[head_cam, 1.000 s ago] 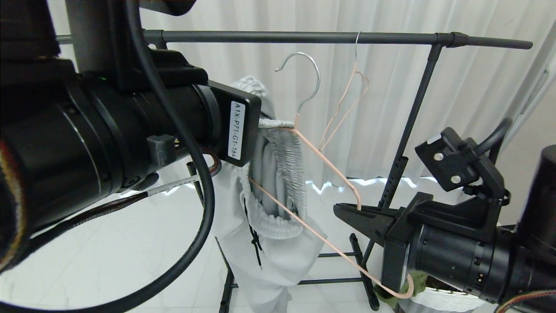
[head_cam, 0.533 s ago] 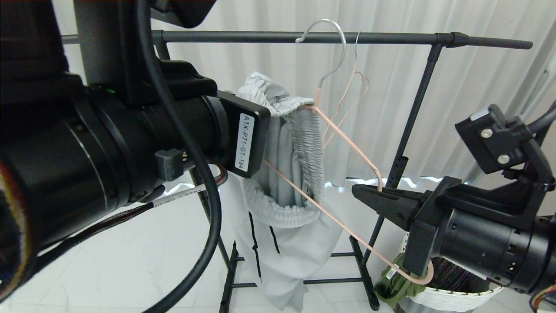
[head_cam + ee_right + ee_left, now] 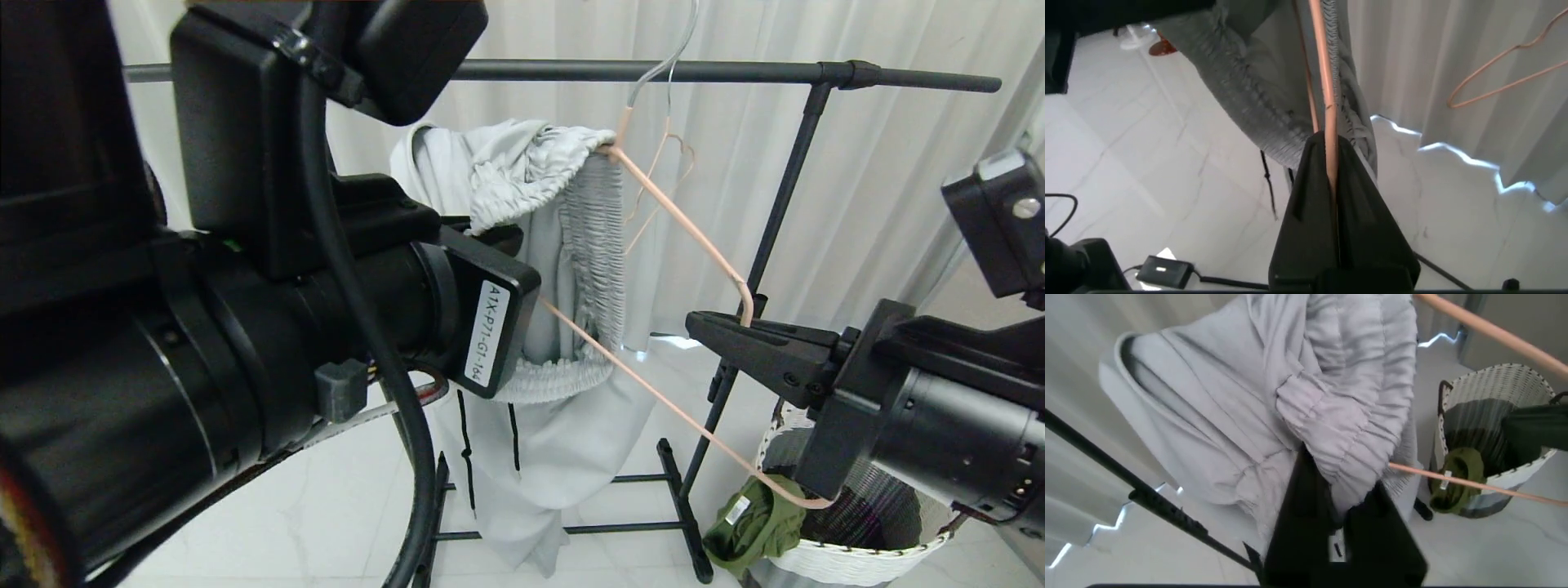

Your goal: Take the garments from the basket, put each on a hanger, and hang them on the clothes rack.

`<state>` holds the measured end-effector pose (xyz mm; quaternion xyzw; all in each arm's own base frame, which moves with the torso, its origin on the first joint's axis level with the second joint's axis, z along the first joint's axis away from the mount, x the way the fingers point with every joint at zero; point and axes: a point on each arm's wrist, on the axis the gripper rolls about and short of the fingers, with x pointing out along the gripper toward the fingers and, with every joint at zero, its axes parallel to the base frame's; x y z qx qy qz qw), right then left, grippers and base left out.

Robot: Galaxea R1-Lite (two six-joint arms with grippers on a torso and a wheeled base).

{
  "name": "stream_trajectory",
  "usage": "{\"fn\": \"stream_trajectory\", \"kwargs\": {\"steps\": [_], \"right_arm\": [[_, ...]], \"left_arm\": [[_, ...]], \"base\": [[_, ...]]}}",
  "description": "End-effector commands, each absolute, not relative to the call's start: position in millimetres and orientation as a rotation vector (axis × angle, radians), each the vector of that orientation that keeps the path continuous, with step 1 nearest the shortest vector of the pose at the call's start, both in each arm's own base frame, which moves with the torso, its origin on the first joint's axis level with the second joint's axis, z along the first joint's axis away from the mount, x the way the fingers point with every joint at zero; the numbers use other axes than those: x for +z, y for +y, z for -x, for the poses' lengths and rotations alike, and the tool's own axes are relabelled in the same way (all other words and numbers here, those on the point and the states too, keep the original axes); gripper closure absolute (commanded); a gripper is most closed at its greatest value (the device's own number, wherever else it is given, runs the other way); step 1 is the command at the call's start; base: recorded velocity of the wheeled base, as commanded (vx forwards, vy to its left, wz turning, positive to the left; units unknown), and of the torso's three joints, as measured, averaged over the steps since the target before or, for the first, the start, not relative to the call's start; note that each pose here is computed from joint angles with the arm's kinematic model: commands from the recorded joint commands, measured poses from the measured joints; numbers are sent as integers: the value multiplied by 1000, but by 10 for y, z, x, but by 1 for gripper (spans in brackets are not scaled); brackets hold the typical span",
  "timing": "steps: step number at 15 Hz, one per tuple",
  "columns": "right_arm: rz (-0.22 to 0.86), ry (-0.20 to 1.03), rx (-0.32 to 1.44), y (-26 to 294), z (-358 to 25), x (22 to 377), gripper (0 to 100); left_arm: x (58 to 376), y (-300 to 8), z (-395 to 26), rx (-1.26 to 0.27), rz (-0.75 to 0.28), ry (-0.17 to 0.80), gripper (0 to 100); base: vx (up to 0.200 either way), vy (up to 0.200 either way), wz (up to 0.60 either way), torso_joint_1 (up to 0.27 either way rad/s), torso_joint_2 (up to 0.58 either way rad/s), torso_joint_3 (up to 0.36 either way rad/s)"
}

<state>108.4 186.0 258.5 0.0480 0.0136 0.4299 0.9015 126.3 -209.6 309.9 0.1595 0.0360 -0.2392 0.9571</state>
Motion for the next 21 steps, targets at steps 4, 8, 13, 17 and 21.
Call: {"fn": "stream_trajectory", "kwargs": {"steps": [4,8,13,17,21], "right_arm": [[-65,-30,889,1771,-1034,2660,100],[-37,-69,874,1691,-1023,2702,100],[13,-36,883,1365,-990,2723,100],[48,32,967,1126,-851,2761,100],[87,63,1028,1169,-846,2742,100]], "left_arm": [[3039,-2056,-1232,-488,-334,82,0],[2873,-1802,-1098,-490,-362,105,0],[3092,-1325,-1056,-560,-483,-41,0],[3167,-1114,-1258,-627,-662,-143,0],[3079,-1276,-1434,-773,-774,-173,0]], "base": [[0,0,0,0,0,0],[0,0,0,0,0,0],[0,0,0,0,0,0],[0,0,0,0,0,0],[0,0,0,0,0,0]]}}
